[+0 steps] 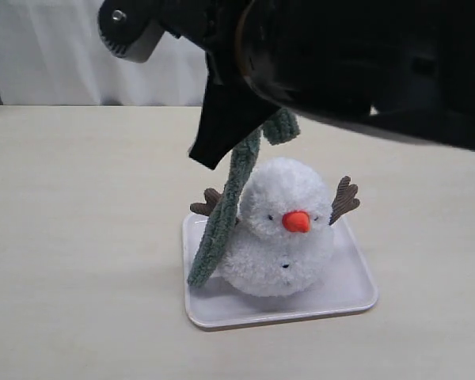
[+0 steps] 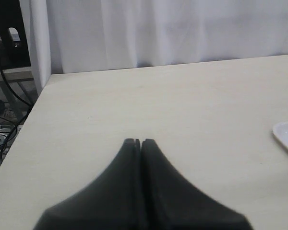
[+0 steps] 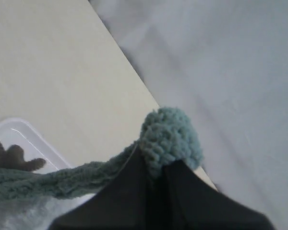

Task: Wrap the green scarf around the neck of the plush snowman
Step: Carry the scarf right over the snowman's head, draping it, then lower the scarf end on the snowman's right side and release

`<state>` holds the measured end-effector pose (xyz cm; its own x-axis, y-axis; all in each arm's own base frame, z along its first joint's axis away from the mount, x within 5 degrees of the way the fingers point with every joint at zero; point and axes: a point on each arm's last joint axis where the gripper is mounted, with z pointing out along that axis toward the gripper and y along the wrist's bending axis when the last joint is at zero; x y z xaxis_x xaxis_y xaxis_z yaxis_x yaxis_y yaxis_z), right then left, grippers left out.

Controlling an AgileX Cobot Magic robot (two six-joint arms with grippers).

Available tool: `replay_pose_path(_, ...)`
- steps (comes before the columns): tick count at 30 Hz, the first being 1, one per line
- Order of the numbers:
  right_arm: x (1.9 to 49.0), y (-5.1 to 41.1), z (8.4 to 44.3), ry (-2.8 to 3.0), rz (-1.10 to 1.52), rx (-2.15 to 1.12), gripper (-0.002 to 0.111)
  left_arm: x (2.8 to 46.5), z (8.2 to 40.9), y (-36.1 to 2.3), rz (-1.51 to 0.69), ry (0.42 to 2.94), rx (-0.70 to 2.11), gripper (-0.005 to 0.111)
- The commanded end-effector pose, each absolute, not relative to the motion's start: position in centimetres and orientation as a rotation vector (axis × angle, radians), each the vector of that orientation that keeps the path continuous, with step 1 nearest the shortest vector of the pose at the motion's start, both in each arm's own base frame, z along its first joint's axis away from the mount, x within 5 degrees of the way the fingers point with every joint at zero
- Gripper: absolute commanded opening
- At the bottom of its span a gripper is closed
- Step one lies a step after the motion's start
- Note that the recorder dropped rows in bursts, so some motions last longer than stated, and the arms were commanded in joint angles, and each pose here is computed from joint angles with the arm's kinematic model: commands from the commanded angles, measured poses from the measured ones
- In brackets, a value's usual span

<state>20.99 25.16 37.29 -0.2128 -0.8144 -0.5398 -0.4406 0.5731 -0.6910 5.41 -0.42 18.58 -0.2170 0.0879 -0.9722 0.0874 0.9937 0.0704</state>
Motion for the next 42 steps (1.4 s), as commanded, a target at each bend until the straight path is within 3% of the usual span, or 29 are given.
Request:
replay_pose_path(1,22.5,23.3,36.9,1.938,-0.551,-0.945,0.004,5.4,18.6,-0.5,-0.003,1.782,0.136,0.0)
replay_pose_path(11,25.3,20.3,35.4,2.183,-0.389,-0.775,0.004,5.4,18.6,-0.5,-0.003,1.782,0.136,0.0)
replay_pose_path(25,26.4,16.2,29.7,2.389,-0.486,-0.739,0.004,5.4,18.6,-0.5,-0.003,1.782,0.136,0.0)
replay_pose_path(32,25.9,16.7,27.4,2.403,-0.361,-0.833,0.004,5.4,18.6,-0.5,-0.003,1.782,0.136,0.0)
replay_pose_path(42,25.1,16.0,25.5,2.455,-0.43,-0.926,0.008,5.4,18.6,-0.5,-0.003,1.782,0.136,0.0)
